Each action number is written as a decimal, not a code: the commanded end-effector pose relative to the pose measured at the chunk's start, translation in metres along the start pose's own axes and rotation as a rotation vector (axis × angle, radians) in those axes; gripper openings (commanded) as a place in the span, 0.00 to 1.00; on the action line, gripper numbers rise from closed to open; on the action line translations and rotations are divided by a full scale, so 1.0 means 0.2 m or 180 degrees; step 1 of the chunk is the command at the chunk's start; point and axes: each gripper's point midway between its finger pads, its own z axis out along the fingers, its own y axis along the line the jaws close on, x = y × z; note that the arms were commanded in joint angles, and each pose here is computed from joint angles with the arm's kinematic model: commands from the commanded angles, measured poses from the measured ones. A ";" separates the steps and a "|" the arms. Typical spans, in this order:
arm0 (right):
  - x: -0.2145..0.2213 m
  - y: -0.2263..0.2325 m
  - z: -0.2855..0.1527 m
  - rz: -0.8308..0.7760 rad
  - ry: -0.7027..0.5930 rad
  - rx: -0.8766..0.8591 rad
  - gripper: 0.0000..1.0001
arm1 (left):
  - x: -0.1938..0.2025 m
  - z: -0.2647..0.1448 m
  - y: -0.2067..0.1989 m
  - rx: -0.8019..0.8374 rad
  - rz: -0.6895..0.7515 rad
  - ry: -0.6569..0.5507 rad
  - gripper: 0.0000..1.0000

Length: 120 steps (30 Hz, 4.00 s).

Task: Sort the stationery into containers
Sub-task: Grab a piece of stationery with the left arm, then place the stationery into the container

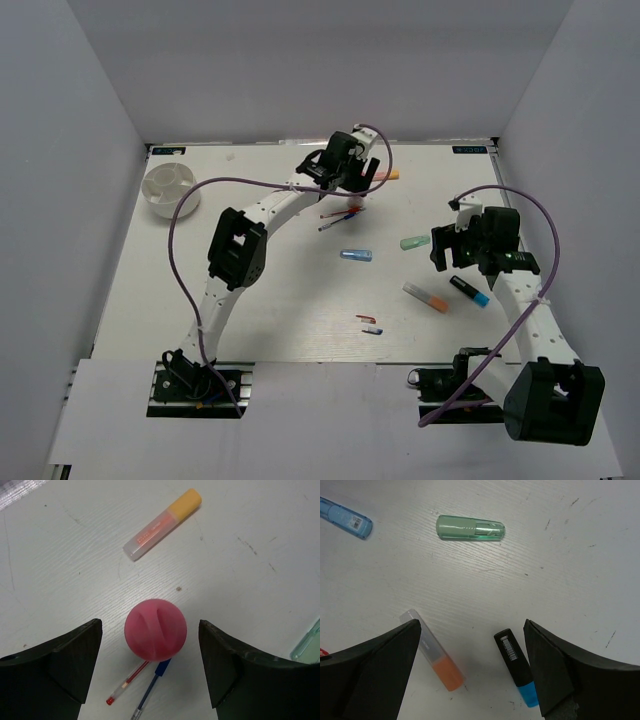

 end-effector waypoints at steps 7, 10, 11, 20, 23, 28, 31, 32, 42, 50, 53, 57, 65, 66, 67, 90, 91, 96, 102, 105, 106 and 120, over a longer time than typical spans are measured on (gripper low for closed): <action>0.01 0.00 0.02 0.0031 -0.0034 -0.0053 0.89 | -0.12 0.04 -0.05 -0.0079 -0.0072 -0.0249 0.78; 0.01 0.00 0.03 0.0039 -0.0026 -0.0060 0.89 | -0.09 0.05 -0.03 -0.0168 -0.0082 -0.0209 0.72; 0.01 0.00 0.03 0.0038 -0.0025 -0.0075 0.89 | -0.08 0.05 -0.03 -0.0183 -0.0083 -0.0205 0.69; 0.00 0.02 0.03 0.0072 -0.0044 -0.0140 0.89 | -0.21 -0.08 0.04 -0.0438 -0.0171 -0.0323 0.35; -0.03 0.02 0.02 0.0056 -0.0067 -0.0154 0.89 | -0.33 -0.20 0.09 -0.0511 -0.0177 -0.0458 0.25; -0.07 0.02 0.01 -0.0013 -0.0063 -0.0215 0.89 | -0.54 -0.59 0.46 -0.0861 -0.0033 -0.0648 0.15; -0.09 0.05 -0.01 -0.0043 0.0037 -0.0343 0.88 | -0.53 -0.81 0.61 -0.0935 -0.0047 -0.0610 0.07; -0.07 0.05 0.02 -0.0014 0.0154 -0.0392 0.85 | -0.59 -0.98 0.66 -0.0959 -0.0078 -0.0743 0.04; -0.25 0.07 0.11 0.0055 0.0246 -0.0804 0.79 | -0.11 -1.66 1.44 -0.1875 -0.0753 -0.0348 0.00; -0.37 0.09 0.20 0.0126 0.0200 -0.1023 0.78 | 0.06 -1.85 1.97 -0.2181 -0.1087 -0.0252 0.00; -0.38 0.10 0.22 0.0106 0.0179 -0.1033 0.78 | 0.08 -1.87 2.17 -0.2166 -0.1235 -0.0278 0.00; -0.41 0.08 0.25 0.0108 0.0149 -0.0987 0.78 | 0.06 -1.85 2.29 -0.2122 -0.1161 -0.0353 0.01; -0.35 0.09 0.30 0.0180 0.0247 -0.1028 0.77 | 0.17 -1.72 2.29 -0.1891 -0.1238 -0.0247 0.01; -0.34 0.09 0.30 0.0181 0.0256 -0.1034 0.77 | 0.17 -1.71 2.28 -0.1872 -0.1251 -0.0257 0.01; -0.34 0.09 0.30 0.0181 0.0259 -0.1032 0.77 | 0.17 -1.71 2.27 -0.1856 -0.1253 -0.0274 0.01; -0.37 0.14 0.32 0.0101 0.0268 -0.1092 0.77 | 0.30 -1.52 2.21 -0.1564 -0.1327 -0.0167 0.06; -0.37 0.13 0.32 0.0107 0.0264 -0.1087 0.77 | 0.30 -1.52 2.21 -0.1573 -0.1328 -0.0164 0.08; -0.37 0.13 0.31 0.0112 0.0246 -0.1076 0.77 | 0.32 -1.47 2.17 -0.1490 -0.1241 -0.0236 0.27; -0.38 0.14 0.30 0.0103 0.0232 -0.1082 0.77 | 0.35 -1.46 2.13 -0.1436 -0.1199 -0.0320 0.44; -0.39 0.13 0.28 0.0085 0.0209 -0.1041 0.77 | 0.27 -1.51 2.12 -0.1458 -0.1140 -0.0448 0.55; -0.39 0.13 0.28 0.0082 0.0213 -0.1043 0.77 | 0.24 -1.54 2.11 -0.1468 -0.1106 -0.0506 0.56; -0.40 0.14 0.25 0.0115 0.0174 -0.1036 0.77 | -0.19 -1.87 1.79 -0.1102 -0.0454 -0.1078 0.79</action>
